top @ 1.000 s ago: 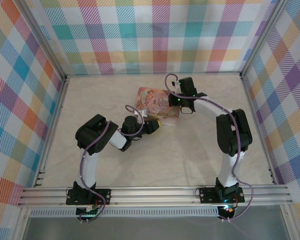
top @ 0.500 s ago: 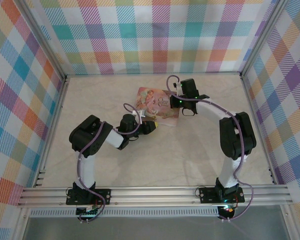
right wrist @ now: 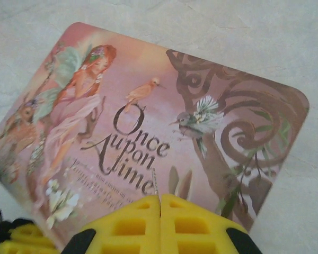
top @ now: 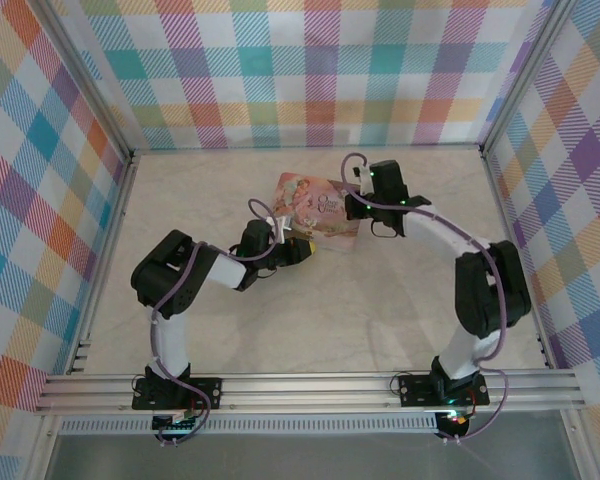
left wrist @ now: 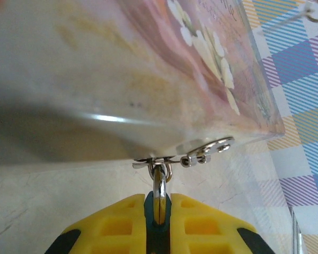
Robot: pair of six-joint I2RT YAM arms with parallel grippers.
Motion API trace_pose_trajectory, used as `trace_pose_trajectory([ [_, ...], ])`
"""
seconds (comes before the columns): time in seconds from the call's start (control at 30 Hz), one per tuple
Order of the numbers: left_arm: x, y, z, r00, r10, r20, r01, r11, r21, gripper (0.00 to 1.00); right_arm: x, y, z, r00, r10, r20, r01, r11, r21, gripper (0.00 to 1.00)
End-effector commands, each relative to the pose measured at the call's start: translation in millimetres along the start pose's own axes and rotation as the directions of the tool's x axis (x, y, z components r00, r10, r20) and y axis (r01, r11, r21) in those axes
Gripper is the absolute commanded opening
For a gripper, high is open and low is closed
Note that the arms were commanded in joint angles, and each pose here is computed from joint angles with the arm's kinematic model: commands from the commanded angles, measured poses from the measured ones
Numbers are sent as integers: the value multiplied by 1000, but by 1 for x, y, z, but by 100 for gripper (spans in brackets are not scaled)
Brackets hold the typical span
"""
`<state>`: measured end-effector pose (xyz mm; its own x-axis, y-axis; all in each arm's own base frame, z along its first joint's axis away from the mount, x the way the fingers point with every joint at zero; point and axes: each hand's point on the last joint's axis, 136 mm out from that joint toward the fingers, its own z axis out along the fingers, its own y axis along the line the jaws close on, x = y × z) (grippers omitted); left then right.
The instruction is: Unlock the padlock with the key
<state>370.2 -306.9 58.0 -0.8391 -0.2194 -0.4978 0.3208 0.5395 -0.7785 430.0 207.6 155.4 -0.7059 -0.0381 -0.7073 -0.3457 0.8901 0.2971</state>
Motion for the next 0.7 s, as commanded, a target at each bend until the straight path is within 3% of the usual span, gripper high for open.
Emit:
trace_pose_trajectory([
  [0.0, 34, 25, -9, 980, -157, -124, 141, 982, -128, 10, -7, 11, -26, 998, 8, 61, -5, 998, -55, 0],
  [0.2, 35, 8, -11, 976, -172, -136, 153, 978, -145, 10, 9, 21, -64, 994, 47, 98, -33, 989, -141, 0],
  [0.67, 36, -51, 24, 956, -265, -125, 258, 964, -65, 10, 62, 42, -128, 964, 237, 123, -177, 913, -368, 0],
])
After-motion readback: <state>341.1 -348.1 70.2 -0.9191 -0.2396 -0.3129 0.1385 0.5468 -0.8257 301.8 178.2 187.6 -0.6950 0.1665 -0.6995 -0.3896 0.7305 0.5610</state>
